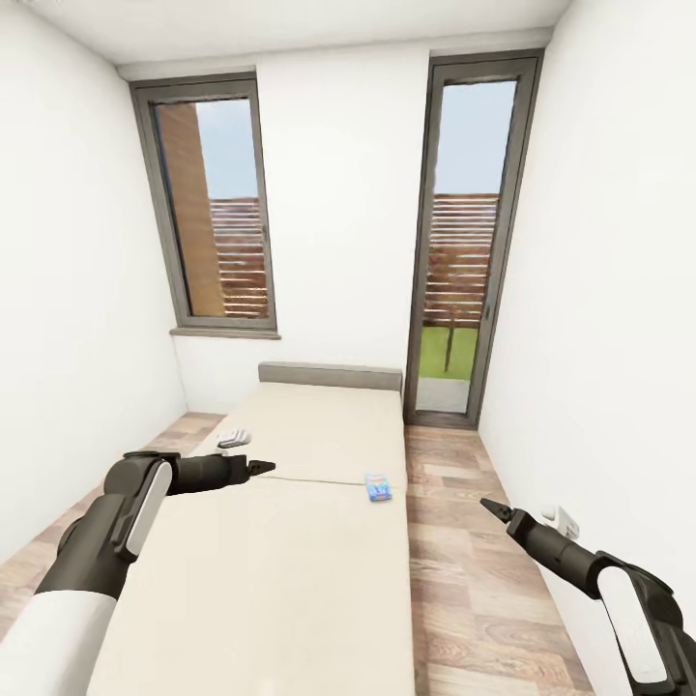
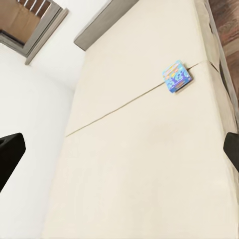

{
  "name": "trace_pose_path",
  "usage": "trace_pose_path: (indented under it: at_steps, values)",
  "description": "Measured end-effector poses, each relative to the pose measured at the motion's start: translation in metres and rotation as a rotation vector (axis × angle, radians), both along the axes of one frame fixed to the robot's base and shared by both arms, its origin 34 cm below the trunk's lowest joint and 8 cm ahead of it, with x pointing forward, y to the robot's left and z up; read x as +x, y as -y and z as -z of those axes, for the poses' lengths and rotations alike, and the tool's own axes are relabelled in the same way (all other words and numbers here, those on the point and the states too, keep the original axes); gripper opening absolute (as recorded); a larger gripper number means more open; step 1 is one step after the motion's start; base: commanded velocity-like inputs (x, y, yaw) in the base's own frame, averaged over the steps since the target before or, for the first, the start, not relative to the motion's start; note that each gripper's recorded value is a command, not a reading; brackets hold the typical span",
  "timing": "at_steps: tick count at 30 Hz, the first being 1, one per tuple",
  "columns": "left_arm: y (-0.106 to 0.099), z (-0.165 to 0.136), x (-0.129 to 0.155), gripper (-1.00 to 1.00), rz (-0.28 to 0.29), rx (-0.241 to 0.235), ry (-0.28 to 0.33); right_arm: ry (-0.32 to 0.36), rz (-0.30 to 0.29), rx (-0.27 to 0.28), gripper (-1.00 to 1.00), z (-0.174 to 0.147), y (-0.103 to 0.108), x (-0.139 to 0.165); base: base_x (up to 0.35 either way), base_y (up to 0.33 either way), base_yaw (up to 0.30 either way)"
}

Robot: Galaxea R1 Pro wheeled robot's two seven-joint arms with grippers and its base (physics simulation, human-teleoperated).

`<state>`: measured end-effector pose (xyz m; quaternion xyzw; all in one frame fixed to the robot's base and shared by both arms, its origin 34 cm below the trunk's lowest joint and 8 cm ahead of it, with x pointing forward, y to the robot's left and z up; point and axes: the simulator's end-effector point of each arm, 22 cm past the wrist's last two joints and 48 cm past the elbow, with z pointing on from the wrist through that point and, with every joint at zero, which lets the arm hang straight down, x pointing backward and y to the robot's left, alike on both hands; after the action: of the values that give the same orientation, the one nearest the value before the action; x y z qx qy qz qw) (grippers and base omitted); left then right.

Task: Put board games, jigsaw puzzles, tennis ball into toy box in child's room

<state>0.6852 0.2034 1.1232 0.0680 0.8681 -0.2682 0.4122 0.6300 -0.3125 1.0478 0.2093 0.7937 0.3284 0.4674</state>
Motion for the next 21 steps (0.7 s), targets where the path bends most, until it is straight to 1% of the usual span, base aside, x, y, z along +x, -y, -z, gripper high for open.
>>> trace_pose_path:
  at_steps: [4,12,21]
  values:
    - [0.0,0.0,0.0,1.0,0.0,0.0,0.0,0.001,-0.007,-0.003,1.0,0.0,-0.004,0.0,0.094,-0.134,0.244]
    - [0.0,0.0,0.0,1.0,0.0,0.0,0.0,-0.005,-0.048,-0.023,1.0,0.002,-0.02,0.001,0.038,-0.16,0.28]
    - [0.0,0.0,0.0,1.0,0.0,0.0,0.0,-0.007,-0.053,-0.025,1.0,0.003,-0.022,0.001,0.004,-0.044,0.29]
